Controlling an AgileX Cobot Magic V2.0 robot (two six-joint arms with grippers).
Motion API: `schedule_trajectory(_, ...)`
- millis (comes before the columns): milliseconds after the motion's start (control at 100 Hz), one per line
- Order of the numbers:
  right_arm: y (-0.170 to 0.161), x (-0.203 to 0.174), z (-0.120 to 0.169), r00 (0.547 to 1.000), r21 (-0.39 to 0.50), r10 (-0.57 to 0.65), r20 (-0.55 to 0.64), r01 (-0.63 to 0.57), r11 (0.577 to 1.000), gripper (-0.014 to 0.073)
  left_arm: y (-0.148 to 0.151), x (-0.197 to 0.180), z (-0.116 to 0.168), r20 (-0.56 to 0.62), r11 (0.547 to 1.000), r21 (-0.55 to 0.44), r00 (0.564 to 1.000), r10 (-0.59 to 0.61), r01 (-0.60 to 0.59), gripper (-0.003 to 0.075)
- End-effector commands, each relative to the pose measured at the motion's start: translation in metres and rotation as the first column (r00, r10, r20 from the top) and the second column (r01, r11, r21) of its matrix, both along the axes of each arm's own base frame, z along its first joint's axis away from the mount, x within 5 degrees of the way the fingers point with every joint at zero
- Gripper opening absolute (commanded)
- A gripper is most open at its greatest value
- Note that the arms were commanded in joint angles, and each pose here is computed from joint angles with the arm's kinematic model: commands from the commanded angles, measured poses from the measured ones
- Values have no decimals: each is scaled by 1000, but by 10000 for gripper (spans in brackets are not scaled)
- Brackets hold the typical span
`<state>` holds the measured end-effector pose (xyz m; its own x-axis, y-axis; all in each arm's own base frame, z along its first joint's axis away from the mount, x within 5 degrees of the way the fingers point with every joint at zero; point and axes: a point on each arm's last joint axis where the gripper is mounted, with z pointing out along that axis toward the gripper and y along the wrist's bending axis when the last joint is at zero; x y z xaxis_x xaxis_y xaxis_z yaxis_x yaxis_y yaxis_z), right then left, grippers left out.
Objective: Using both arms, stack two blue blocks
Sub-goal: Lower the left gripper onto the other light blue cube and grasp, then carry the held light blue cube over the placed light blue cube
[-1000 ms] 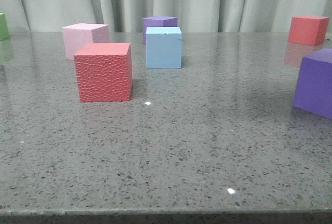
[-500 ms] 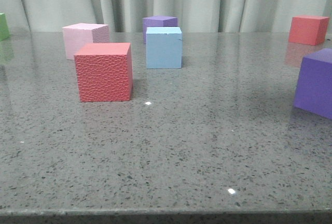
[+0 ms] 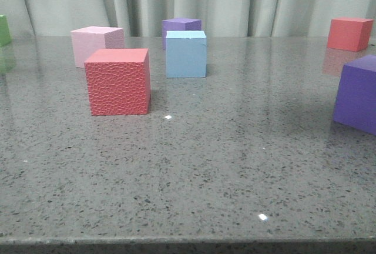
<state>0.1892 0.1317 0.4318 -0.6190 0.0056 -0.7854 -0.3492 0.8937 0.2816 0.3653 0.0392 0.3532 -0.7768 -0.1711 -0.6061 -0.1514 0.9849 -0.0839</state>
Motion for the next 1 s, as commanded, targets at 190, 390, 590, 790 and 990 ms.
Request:
schedule_trajectory(190,-5,-5,17,996,46,2,89,-7,999,654,-77,-6,65,220,984,-110,969,-116,142,323)
schedule_trajectory(390,-5,-5,17,996,45,2,88,-6,999,654,-134,-4,69,260,948,-234,954,-152,215,323)
schedule_trajectory(590,-5,-5,16,996,42,2,84,-6,999,654,-189,0,53,270,899,-321,939,-215,298,323)
schedule_trajectory(790,-5,-5,16,997,38,2,78,-5,999,654,-224,5,34,226,876,-362,942,-249,318,323)
schedule_trajectory(990,-5,-6,15,997,34,2,71,-4,999,654,-246,8,37,239,852,-389,932,-273,350,323)
